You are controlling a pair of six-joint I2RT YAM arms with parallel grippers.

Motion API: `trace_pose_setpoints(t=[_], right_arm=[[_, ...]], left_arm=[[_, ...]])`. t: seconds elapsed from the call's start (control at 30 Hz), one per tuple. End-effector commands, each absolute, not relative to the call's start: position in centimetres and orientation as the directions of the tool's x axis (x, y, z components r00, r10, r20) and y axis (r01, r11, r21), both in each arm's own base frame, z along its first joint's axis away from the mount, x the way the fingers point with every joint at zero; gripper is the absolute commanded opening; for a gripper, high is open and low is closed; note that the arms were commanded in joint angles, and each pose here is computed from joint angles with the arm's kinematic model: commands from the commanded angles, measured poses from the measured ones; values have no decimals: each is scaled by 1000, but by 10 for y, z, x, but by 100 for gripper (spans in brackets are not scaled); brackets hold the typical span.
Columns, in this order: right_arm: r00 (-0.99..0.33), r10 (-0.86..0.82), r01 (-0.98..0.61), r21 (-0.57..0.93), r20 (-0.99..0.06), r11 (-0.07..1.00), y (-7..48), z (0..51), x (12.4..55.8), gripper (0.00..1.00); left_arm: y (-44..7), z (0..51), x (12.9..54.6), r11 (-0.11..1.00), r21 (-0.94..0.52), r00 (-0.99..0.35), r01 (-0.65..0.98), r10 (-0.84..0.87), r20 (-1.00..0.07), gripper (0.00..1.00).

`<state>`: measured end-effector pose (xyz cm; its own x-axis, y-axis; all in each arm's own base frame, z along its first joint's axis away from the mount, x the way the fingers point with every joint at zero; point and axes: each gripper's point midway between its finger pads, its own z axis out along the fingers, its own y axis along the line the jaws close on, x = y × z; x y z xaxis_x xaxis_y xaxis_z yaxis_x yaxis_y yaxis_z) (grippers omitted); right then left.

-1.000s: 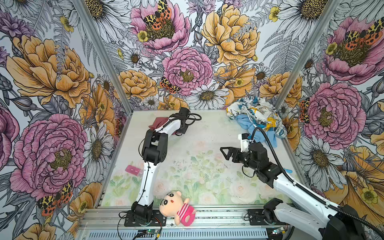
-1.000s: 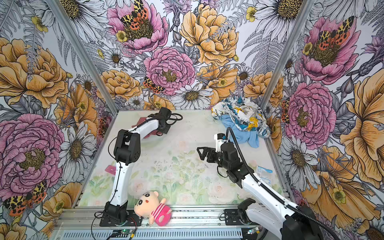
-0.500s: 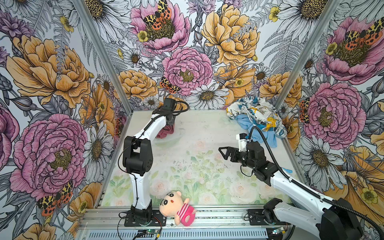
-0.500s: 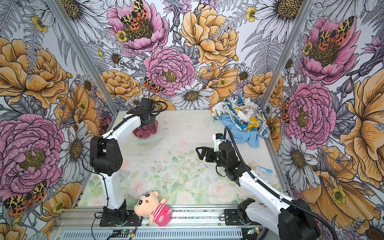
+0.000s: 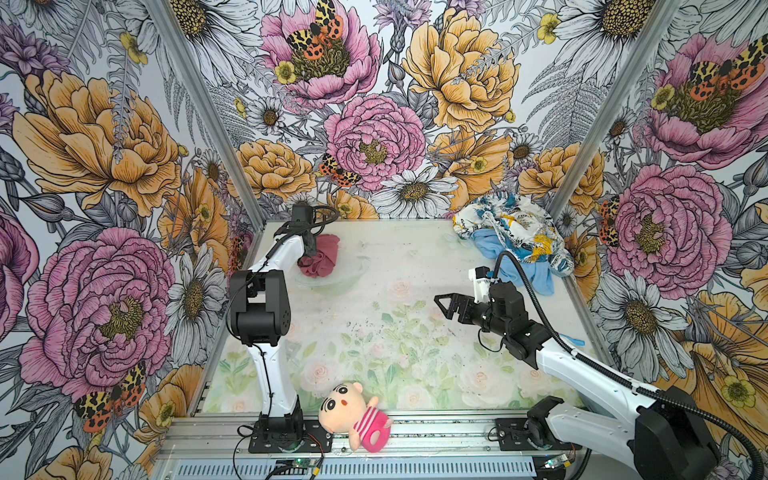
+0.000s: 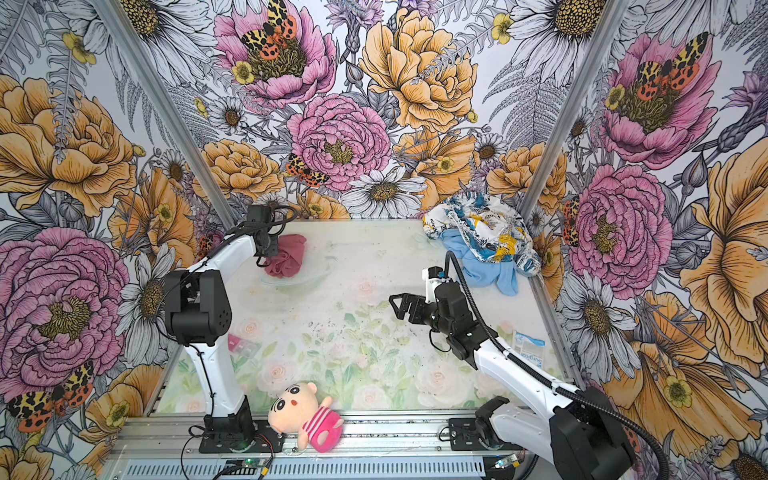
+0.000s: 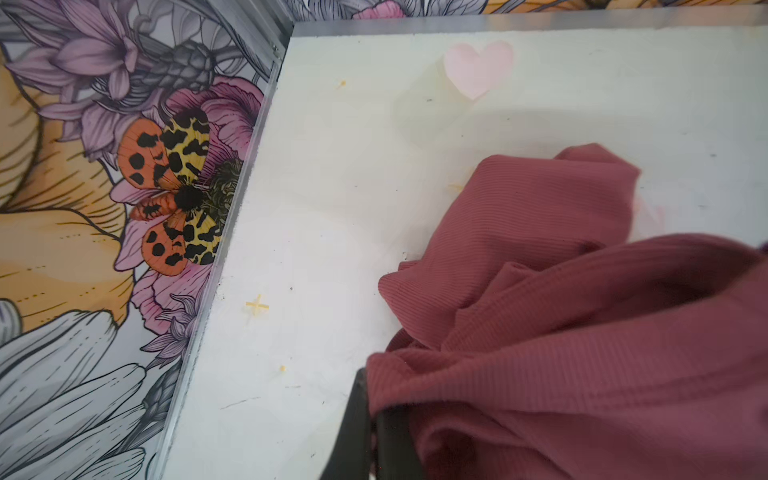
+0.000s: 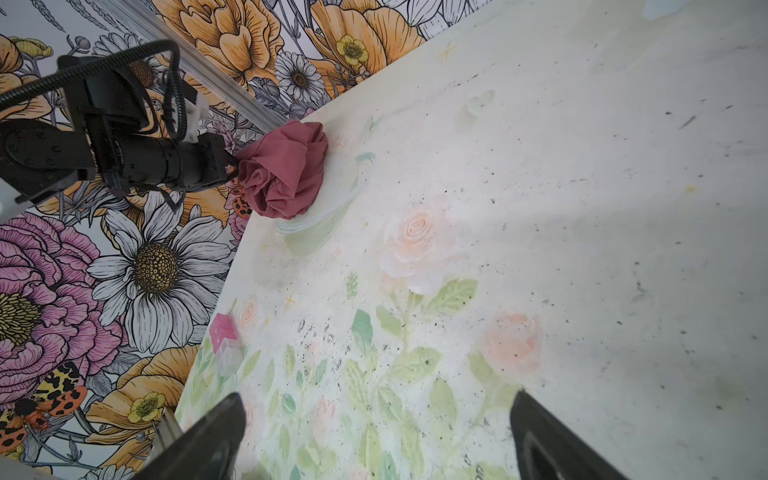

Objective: Pick out a specific cloth from the pile

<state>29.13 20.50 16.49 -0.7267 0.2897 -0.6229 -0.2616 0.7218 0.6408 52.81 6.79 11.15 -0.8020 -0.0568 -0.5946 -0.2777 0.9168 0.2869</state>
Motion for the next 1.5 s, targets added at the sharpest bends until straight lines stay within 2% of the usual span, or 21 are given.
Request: trace_pose_setpoints(t=[0.0, 0.1, 0.2, 0.27, 0.33, 0.47, 0.7, 0.9, 1.0, 1.1, 1.17, 1.47], right_arm=[[-697, 313, -279, 646, -645, 710, 205, 184, 297, 100], [-694, 317, -270, 642, -647, 718, 202, 184, 295, 100], [-692, 318, -268, 639, -648, 721, 201, 184, 295, 99], [-690, 319, -269, 640, -649, 720, 202, 185, 296, 100], [-690, 316, -271, 637, -651, 721, 202, 186, 297, 99], [-688, 313, -279, 637, -654, 718, 204, 188, 299, 100], [-689, 307, -296, 641, -656, 708, 207, 192, 299, 99], [-688, 298, -289, 626, -662, 724, 203, 189, 295, 100], [-690, 292, -287, 622, -662, 729, 202, 187, 295, 100], [-692, 291, -290, 624, -660, 726, 204, 187, 295, 99], [-691, 291, -293, 624, -662, 725, 204, 188, 295, 100], [-679, 297, -289, 616, -672, 733, 201, 190, 296, 99]], left_arm=[[70, 95, 543, 920, 250, -787, -302, -93, -610, 0], [70, 83, 547, 916, 270, -799, -298, -84, -596, 0], [66, 79, 552, 932, 240, -801, -272, -81, -593, 6], [62, 84, 553, 941, 217, -794, -260, -81, -602, 16], [62, 95, 552, 942, 208, -780, -264, -82, -620, 32], [69, 127, 547, 927, 222, -738, -302, -80, -670, 45], [81, 164, 535, 910, 213, -690, -354, -101, -717, 49], [86, 182, 526, 915, 143, -651, -378, -153, -744, 52], [78, 177, 527, 942, 9, -646, -337, -224, -730, 60], [59, 155, 533, 947, -222, -686, -234, -322, -653, 68], [47, 144, 537, 910, -373, -711, -182, -384, -589, 68], [60, 165, 520, 915, -325, -667, -237, -397, -630, 77]])
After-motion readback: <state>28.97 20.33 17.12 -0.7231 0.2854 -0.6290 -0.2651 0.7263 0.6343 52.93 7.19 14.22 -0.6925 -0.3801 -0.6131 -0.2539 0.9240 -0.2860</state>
